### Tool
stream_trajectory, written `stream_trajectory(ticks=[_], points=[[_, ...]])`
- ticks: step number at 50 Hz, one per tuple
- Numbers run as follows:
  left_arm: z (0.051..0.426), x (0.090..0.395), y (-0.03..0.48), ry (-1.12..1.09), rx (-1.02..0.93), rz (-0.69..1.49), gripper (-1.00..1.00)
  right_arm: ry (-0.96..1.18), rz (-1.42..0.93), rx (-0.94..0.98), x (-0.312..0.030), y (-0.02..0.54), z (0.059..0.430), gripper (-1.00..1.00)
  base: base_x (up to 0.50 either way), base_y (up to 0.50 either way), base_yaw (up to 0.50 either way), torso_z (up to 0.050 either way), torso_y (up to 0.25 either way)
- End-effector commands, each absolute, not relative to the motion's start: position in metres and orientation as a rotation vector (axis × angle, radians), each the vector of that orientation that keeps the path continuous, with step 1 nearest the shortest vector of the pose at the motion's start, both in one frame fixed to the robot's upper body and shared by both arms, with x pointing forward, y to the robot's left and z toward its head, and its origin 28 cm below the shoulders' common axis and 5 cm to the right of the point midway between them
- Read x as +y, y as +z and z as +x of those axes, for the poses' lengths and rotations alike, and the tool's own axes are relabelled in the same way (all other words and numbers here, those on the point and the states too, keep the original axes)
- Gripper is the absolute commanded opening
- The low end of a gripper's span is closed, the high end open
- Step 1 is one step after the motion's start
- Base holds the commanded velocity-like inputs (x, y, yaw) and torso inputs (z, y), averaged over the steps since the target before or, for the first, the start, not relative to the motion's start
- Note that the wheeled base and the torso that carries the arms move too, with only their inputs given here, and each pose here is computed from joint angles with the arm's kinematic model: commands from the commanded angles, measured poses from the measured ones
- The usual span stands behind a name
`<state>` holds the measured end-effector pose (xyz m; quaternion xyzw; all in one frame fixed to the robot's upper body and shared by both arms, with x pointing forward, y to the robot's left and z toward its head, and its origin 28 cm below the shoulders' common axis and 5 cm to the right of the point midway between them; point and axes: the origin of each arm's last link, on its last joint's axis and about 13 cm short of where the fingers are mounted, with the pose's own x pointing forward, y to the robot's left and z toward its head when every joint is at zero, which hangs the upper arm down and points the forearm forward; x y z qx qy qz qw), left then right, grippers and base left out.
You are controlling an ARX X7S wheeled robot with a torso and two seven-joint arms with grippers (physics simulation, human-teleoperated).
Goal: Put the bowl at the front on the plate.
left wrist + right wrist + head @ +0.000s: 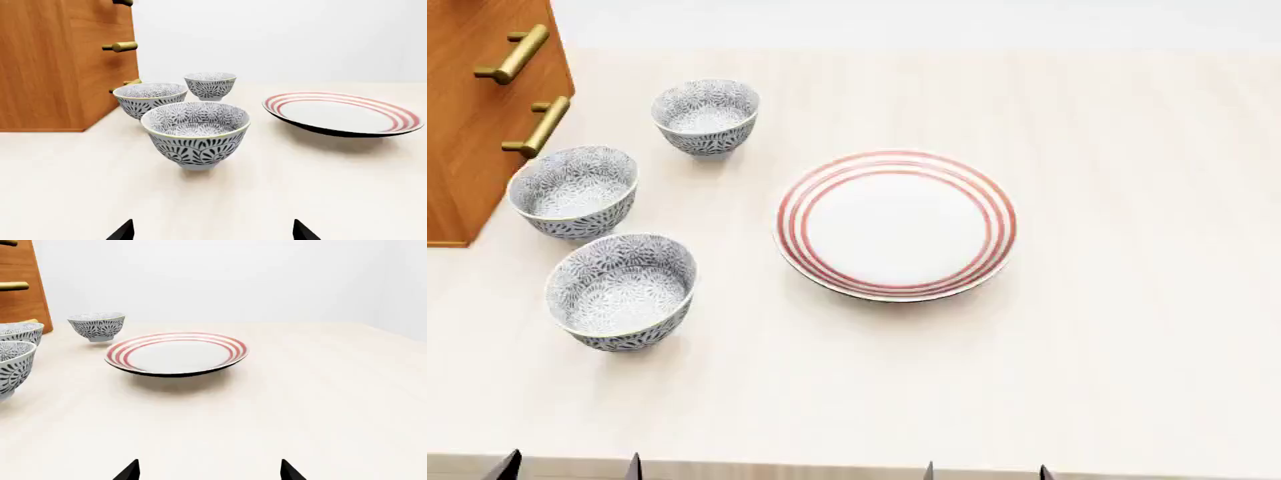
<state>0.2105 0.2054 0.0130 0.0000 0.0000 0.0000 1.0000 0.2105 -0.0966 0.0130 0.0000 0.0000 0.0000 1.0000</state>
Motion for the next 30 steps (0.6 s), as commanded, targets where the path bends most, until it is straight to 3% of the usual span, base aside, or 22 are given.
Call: stream_trajectory(ticks=[1, 14, 17, 30], points=[[0.21, 0.205, 0.013, -0.011, 0.0, 0.0, 1.0, 0.0, 0.0, 0.0, -0.096, 0.013, 0.21, 1.0, 0.0, 0.0, 0.0, 0.0, 0.0], [0.205, 0.204, 0.014, 0.003, -0.005, 0.09, 1.0, 0.022, -0.013, 0.074, -0.095, 0.011, 0.213, 1.0, 0.0, 0.0, 0.0, 0.0, 0.0], [0.206, 0.205, 0.02, 0.001, 0.046, 0.012, 1.0, 0.013, 0.035, 0.077, -0.096, 0.015, 0.213, 1.0, 0.0, 0.0, 0.0, 0.0, 0.0], [0.204, 0.209, 0.096, -0.024, 0.002, 0.05, 1.0, 0.063, -0.08, 0.005, -0.093, 0.103, 0.208, 1.0, 0.0, 0.0, 0.0, 0.0, 0.0]])
